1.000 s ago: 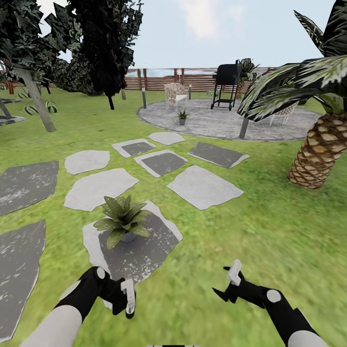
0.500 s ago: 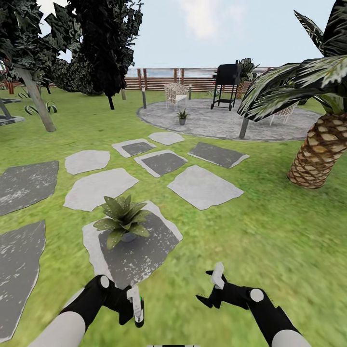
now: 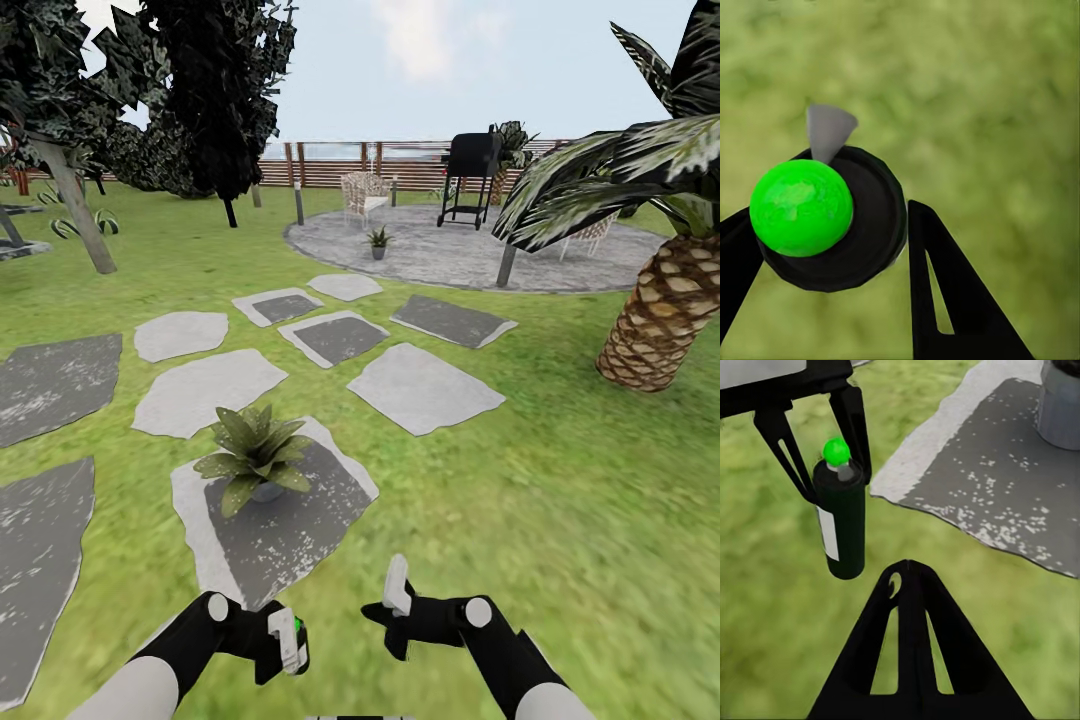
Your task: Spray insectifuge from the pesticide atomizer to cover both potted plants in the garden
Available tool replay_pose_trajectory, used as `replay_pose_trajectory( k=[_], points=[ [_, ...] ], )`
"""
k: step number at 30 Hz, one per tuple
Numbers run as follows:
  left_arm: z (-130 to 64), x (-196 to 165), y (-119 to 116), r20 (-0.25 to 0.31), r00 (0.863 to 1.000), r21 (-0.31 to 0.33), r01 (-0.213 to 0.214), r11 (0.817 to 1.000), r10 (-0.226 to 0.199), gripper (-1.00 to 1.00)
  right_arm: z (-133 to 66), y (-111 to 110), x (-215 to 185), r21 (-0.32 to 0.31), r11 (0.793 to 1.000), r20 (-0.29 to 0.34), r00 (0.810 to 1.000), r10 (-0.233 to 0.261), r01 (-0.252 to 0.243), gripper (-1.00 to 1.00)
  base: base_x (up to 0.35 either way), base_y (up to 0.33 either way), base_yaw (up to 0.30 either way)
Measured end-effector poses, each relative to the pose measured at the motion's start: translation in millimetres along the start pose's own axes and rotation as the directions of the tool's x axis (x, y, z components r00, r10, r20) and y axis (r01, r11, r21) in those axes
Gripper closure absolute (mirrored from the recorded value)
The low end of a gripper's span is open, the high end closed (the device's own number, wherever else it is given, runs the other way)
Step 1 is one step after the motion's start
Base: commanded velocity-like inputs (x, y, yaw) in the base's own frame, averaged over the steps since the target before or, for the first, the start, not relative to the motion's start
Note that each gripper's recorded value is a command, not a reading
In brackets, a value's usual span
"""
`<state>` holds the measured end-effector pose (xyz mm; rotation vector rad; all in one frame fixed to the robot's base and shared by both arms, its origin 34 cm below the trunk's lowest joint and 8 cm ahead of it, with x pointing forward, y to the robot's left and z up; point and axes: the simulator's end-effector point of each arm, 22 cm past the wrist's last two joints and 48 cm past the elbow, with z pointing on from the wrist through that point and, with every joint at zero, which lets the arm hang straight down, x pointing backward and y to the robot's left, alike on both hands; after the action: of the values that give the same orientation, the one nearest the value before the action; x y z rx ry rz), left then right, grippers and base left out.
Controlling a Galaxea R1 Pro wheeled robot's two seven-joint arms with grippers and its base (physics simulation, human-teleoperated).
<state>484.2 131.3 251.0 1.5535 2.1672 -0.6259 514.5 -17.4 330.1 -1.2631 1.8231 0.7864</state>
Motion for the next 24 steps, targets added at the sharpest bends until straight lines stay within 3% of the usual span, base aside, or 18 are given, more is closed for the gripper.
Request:
replay_pose_trajectory(
  k=[10, 24],
  points=[
    [20.7, -43, -19, 0.051, 0.998, 0.037, -0.039, 0.999, 0.037, 1.0, 2.3, 2, -3, -0.003, 1.0, 0.005, 1.0, 0.0, 0.0, 1.0, 0.0, 0.0, 0.0],
    [30.5, -80, -24, 0.104, 0.994, 0.033, -0.046, 0.998, 0.043, 1.0, 2.3, 1, -3, -0.002, 1.0, 0.005, 1.0, 0.0, 0.0, 1.0, 0.0, 0.0, 0.0]
  ],
)
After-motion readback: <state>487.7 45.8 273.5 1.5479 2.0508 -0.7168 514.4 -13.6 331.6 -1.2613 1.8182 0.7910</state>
